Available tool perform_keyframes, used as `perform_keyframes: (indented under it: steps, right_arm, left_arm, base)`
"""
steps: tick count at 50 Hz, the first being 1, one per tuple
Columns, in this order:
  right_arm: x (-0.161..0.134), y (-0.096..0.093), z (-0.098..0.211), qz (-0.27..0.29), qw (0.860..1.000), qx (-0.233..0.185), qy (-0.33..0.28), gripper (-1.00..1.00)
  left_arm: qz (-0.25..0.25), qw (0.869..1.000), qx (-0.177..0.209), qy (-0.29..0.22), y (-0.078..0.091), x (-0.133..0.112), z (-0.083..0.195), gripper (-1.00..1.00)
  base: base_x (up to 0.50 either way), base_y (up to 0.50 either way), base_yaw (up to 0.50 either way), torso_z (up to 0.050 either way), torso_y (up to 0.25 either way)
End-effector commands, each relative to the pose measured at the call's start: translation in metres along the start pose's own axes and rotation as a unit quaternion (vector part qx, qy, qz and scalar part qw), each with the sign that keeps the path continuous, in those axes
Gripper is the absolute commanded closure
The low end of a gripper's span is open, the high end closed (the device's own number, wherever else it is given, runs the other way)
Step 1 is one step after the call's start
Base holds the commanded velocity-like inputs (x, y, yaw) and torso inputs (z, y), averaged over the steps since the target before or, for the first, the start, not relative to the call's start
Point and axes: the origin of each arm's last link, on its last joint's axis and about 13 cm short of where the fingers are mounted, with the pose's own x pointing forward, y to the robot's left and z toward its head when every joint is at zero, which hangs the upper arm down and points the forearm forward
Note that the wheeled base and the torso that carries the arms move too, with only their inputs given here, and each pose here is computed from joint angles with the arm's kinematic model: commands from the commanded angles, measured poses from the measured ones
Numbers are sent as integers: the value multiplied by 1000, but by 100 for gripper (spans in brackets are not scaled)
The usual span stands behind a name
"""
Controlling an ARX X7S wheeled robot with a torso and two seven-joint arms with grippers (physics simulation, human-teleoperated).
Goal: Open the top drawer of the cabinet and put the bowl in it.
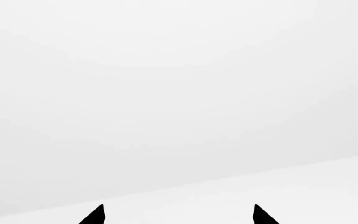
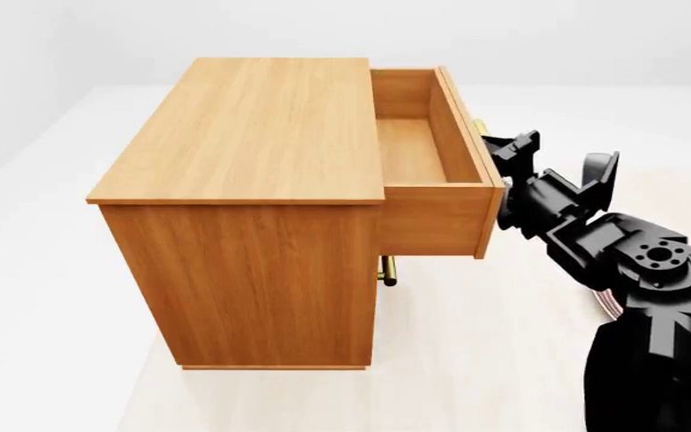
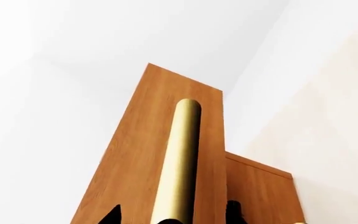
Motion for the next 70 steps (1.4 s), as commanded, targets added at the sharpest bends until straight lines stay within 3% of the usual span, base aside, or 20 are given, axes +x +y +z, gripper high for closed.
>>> perform_keyframes:
  steps: [1, 20, 32, 42, 47, 53, 58, 62, 66, 70]
  right_arm:
    - [1, -3, -1, 3, 1000, 2, 5, -100]
    - [-1, -1, 3, 8, 1000, 3, -11, -100]
    - [-13, 6, 17, 21, 998, 13, -54, -100]
    - [-31, 12, 33, 13, 995, -6, -98, -100]
    - [-41, 31, 42, 25, 989, -52, -136, -100]
    - [-48, 91, 47, 36, 974, -179, -135, -100]
    - [-51, 154, 52, 21, 941, -318, -113, -100]
    - [-49, 196, 46, 1, 903, -425, -53, -100]
    - [-39, 214, 39, -41, 872, -488, 19, -100]
    - [-30, 217, 32, -82, 860, -491, 114, -100]
  left_arm:
    - [0, 1000, 0, -3, 0, 0, 0, -100]
    - [-1, 1000, -2, -3, 0, 0, 1, -100]
    - [-3, 1000, -2, -5, 0, 0, 1, -100]
    - [-3, 1000, -3, -5, 0, 0, 1, -100]
    - [-4, 1000, -3, -6, 0, 0, 0, -100]
    - [-7, 1000, -2, -6, 0, 0, -1, -100]
    - [-6, 1000, -4, -3, 0, 0, 0, -100]
    - [-7, 1000, -6, -1, 0, 0, 0, -100]
    - [-13, 1000, -13, 5, 0, 0, 1, -100]
    - [-15, 1000, -10, 2, 0, 1, 1, -100]
  base:
    - [0, 0, 0, 0, 0]
    - [0, 0, 0, 0, 0]
    - [0, 0, 0, 0, 0]
    - [0, 0, 0, 0, 0]
    - [0, 0, 0, 0, 0]
    - [0, 0, 0, 0, 0]
    - [0, 0, 0, 0, 2]
    - [0, 0, 0, 0, 0]
    - [0, 0, 0, 0, 0]
    - [0, 0, 0, 0, 0]
